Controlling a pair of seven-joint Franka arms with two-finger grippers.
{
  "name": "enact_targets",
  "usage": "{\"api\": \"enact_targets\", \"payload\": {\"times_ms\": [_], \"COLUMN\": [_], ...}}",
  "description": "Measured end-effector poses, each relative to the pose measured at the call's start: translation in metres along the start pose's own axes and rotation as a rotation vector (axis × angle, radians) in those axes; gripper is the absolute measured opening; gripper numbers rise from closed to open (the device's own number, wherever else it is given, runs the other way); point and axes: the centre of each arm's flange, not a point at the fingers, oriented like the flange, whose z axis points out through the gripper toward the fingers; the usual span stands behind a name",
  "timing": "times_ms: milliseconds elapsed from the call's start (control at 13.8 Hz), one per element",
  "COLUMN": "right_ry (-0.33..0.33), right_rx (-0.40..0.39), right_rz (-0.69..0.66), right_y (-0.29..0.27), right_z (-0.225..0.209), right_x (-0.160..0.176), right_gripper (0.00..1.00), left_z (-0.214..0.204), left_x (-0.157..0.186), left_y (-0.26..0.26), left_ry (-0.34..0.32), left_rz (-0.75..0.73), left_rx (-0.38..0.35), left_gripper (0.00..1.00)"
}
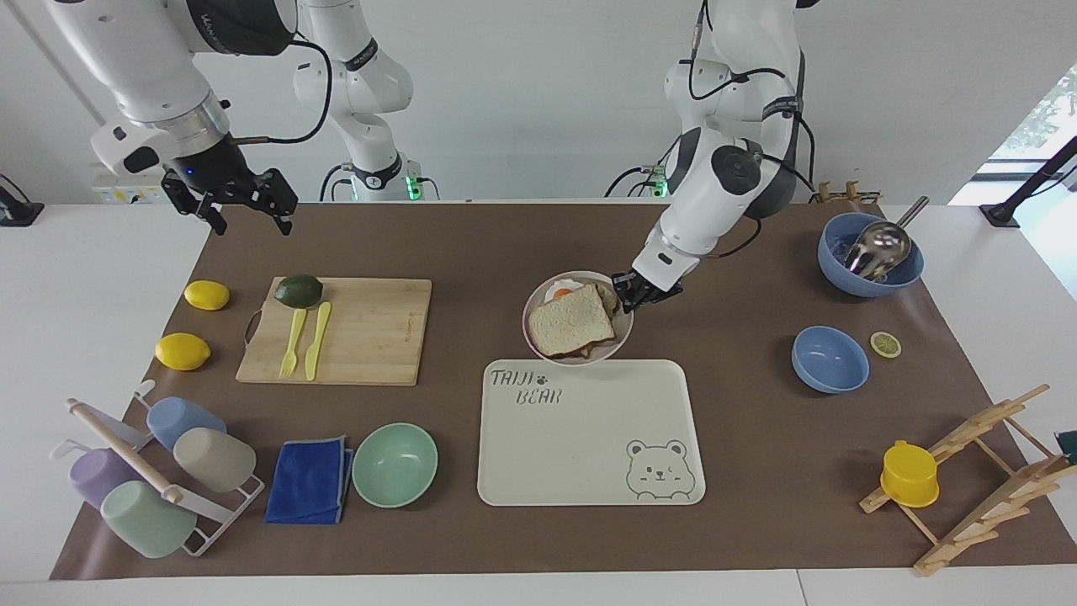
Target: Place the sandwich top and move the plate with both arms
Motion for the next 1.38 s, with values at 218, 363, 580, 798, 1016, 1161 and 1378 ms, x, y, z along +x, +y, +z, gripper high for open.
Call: {"api": "enact_targets", "payload": {"times_ms": [218, 363, 580, 798, 1016, 1161, 1378], "right_ry": [-0.010, -0.011, -0.011, -0.011, -0.012, -0.013, -0.013], "right_rx": [0.000, 0.000, 0.000, 0.000, 0.000, 0.000, 0.000], "right_rz": [-0.003, -0.003, -0.003, -0.004, -0.004, -0.004, -0.004], "right_y": [-0.001, -0.002, -0.002, -0.002, -0.002, -0.002, -0.002], "right_z": [0.001, 0.001, 0.001, 0.001, 0.001, 0.001, 0.001], "right_x": [-0.001, -0.001, -0.001, -0.001, -0.001, -0.001, -0.001], "right_gripper": [1.00, 1.00, 1.00, 1.00, 1.00, 1.00, 1.00], "left_z": [-0.018, -0.012, 0.013, 0.052, 0.069, 0.075, 0.087], "left_x": [0.038, 0.069, 0.119, 0.148, 0.156, 0.152, 0.147], "left_y": [-0.012, -0.015, -0.023, -0.024, -0.023, -0.017, -0.014], "left_ry": [0.039, 0.041, 0.038, 0.033, 0.059, 0.057, 0.048], "left_rz": [-0.042, -0.063, -0.090, -0.099, -0.087, -0.069, -0.046], "left_rx": [-0.030, -0.047, -0.059, -0.060, -0.067, -0.067, -0.060], "left_gripper": [0.04, 0.04, 0.04, 0.04, 0.04, 0.04, 0.04]}}
